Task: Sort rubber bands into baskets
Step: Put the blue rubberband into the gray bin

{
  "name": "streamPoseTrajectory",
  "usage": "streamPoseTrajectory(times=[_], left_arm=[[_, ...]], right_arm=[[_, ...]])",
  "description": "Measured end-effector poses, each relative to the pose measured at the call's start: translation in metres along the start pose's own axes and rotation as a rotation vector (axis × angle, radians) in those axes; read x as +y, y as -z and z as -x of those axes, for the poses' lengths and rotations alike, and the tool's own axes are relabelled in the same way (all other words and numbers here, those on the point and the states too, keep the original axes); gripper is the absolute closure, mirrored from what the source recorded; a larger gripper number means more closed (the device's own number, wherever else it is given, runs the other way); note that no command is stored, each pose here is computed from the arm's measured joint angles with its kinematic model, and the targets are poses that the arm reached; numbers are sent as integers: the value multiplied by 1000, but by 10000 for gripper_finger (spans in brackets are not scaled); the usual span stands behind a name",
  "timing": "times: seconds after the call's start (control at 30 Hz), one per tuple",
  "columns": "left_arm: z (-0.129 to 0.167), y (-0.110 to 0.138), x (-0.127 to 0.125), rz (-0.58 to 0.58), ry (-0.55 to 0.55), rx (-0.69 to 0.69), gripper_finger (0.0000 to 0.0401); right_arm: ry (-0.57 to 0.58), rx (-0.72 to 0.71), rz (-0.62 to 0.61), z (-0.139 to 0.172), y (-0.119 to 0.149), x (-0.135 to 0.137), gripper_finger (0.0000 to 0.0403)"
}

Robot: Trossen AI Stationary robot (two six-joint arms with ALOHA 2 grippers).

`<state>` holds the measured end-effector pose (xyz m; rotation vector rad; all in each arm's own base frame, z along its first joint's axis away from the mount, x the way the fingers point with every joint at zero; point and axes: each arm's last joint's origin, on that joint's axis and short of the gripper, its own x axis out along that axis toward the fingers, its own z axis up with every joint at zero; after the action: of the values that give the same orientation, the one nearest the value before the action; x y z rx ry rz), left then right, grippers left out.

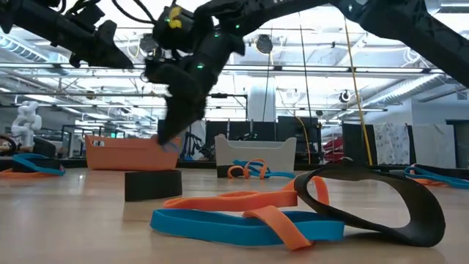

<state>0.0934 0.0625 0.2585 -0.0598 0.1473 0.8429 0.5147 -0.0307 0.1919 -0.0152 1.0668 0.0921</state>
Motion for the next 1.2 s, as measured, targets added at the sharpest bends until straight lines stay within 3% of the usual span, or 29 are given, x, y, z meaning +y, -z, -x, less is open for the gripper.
streamPoseTrajectory(times=[0.17,0.33,0.47,0.63,0.73,0.87,1.03,1.2], left_arm=[[0,2,-2,18,61,25,278],[0,5,-3,64,123,62,278],[1,5,-6,92,217,73,278],[1,5,-8,98,275,80,278],[1,5,-8,101,275,74,278],[1,4,-8,99,276,62,278],[1,2,-8,100,278,40,278],[-1,1,-9,99,278,36,278]], right_arm=[[23,22,-39,31,8,-27,402],[71,2,-122,54,38,-63,403],[134,-104,-239,79,73,-91,403],[224,-349,-400,99,116,-116,403],[255,-469,-493,100,137,-126,403],[275,-479,-574,94,160,-137,403],[268,-455,-657,90,169,-142,402],[262,-456,-662,89,169,-141,402]])
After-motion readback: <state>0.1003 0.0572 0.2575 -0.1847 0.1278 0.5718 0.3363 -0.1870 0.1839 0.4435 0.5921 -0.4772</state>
